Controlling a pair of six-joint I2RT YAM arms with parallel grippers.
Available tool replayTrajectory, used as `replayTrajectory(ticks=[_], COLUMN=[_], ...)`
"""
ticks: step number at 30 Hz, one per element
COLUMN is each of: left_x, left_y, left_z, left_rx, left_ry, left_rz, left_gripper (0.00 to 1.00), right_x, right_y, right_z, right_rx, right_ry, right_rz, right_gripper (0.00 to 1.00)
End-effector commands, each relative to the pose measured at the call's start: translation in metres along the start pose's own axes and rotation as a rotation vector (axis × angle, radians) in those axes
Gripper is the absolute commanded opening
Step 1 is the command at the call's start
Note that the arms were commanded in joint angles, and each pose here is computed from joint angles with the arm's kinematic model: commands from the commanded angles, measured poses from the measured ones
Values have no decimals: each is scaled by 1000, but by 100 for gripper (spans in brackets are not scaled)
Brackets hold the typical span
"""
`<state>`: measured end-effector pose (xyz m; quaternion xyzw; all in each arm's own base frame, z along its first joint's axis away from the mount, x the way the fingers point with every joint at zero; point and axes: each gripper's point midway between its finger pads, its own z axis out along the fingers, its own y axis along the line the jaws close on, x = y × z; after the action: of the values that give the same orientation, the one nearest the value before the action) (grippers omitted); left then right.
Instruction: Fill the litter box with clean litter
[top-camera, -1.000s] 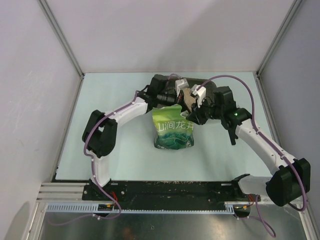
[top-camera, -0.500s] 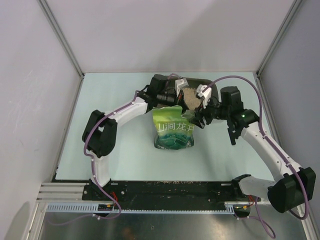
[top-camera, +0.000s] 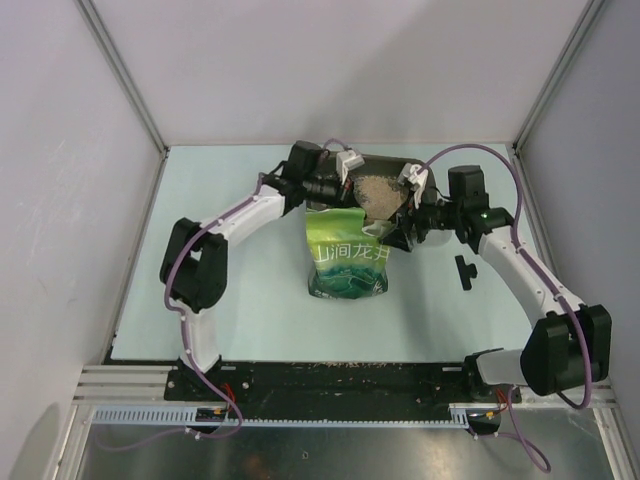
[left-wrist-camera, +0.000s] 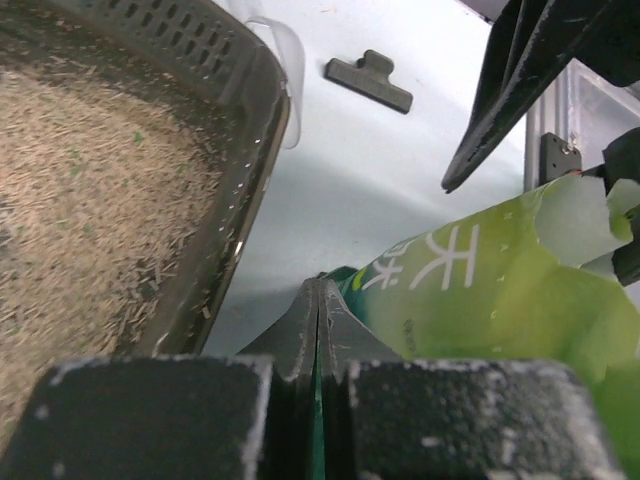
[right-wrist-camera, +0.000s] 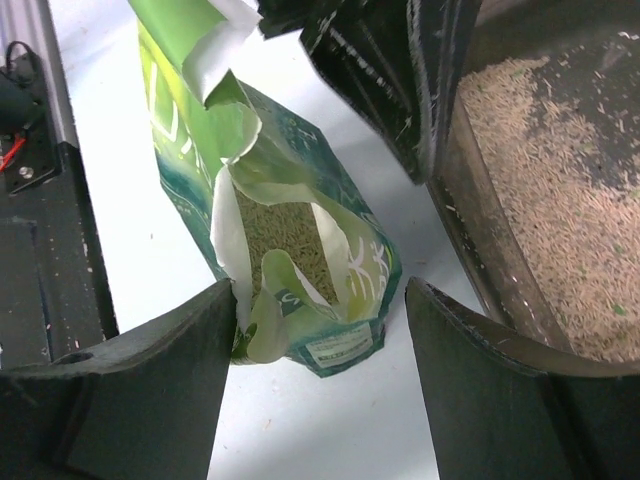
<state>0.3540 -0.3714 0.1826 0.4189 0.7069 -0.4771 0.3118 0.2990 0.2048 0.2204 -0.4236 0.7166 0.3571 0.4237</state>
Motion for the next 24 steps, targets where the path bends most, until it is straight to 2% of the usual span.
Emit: replayTrajectory(ticks=[1, 9, 19, 24], left_x=[-34, -26, -16, -20], left_y=[-5, 16, 30, 27], left_z=[-35, -78, -124, -142], left_rx=[-48, -159, -293, -332], left_ry=[-19, 22, 52, 51], left_rz=[103, 101, 117, 124], left_gripper=[0, 0, 0, 0], right_x=[-30, -29, -18, -18], right_y=[7, 7, 14, 15], right_z=[2, 12, 17, 17], right_rx=[-108, -174, -213, -208], right_ry=[-108, -153, -176, -197], right_rz=[-80, -32, 26, 43], right_gripper=[72, 70, 60, 51])
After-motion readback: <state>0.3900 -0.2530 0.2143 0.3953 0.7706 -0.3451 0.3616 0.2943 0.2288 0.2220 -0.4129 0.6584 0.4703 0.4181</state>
